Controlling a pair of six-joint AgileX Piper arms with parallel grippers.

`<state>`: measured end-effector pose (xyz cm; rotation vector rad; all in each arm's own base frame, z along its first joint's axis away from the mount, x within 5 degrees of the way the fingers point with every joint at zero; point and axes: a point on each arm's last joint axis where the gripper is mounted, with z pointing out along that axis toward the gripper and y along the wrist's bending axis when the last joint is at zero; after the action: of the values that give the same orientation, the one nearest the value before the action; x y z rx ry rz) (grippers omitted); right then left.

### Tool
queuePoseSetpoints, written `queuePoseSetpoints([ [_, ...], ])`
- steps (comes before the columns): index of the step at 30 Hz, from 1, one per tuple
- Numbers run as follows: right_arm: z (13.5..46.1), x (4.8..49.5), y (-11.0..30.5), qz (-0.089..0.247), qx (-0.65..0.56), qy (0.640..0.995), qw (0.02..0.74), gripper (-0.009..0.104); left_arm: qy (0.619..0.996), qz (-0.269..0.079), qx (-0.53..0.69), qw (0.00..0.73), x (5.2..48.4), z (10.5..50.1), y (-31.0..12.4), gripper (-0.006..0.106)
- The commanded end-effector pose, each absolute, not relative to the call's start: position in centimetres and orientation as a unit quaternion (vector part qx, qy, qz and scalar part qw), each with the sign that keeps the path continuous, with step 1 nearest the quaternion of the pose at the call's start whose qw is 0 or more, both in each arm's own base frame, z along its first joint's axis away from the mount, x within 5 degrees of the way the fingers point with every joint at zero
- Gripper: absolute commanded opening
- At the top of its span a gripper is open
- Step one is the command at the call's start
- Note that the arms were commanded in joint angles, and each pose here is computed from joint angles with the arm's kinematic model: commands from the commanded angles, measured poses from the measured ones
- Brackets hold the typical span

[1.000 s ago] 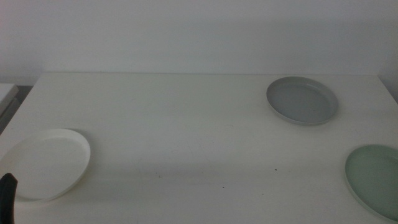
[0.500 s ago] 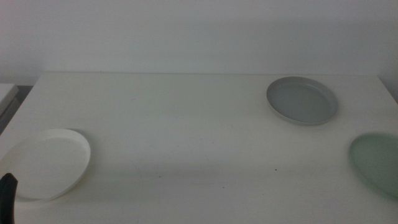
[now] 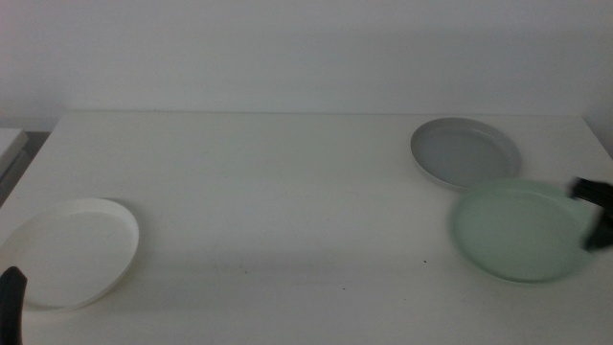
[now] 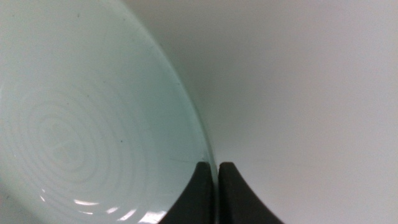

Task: Stack the three bowls on top of each other.

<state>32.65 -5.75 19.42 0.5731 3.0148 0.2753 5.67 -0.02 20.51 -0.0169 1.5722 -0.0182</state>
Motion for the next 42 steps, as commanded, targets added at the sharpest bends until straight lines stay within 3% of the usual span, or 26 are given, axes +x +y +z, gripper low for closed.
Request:
queuePoseSetpoints([
  [1, 21.2, 33.7, -2.5, 0.098, 0.130, 0.986, 0.043, -0.001, 0.702, -0.013, -0.010, 0.712, 5.6, 20.7, 0.0, 0.094],
  [8, 23.5, 36.5, 7.1, 0.143, 0.016, 0.986, 0.087, -0.002, 0.702, -0.013, -0.010, 0.712, 5.6, 20.7, 0.0, 0.094],
  [16, 21.4, 39.2, 15.1, 0.187, -0.049, 0.980, 0.054, -0.002, 0.702, -0.013, -0.010, 0.712, 5.6, 20.7, 0.0, 0.094],
  [22, 18.3, 40.0, 18.0, 0.192, -0.069, 0.979, 0.017, -0.002, 0.702, -0.013, -0.010, 0.712, 5.6, 20.7, 0.0, 0.094],
  [30, 15.9, 40.4, 18.4, 0.191, -0.066, 0.979, -0.003, -0.001, 0.702, -0.013, -0.010, 0.712, 5.6, 20.7, 0.0, 0.094],
  [33, 15.8, 40.6, 18.4, 0.189, -0.066, 0.980, 0.006, 0.012, 0.702, -0.013, -0.010, 0.712, 5.6, 20.7, 0.0, 0.094],
  [39, 16.5, 41.0, 17.9, 0.192, -0.065, 0.979, 0.017, 0.076, 0.702, -0.013, -0.010, 0.712, 5.6, 20.7, 0.0, 0.094],
  [41, 17.9, 41.6, 17.1, 0.197, -0.069, 0.977, 0.036, 0.093, 0.702, -0.013, -0.010, 0.712, 5.6, 20.7, 0.0, 0.094],
  [42, 19.1, 41.9, 16.4, 0.199, -0.069, 0.976, 0.051, 0.093, 0.702, -0.013, -0.010, 0.712, 5.6, 20.7, 0.0, 0.094],
])
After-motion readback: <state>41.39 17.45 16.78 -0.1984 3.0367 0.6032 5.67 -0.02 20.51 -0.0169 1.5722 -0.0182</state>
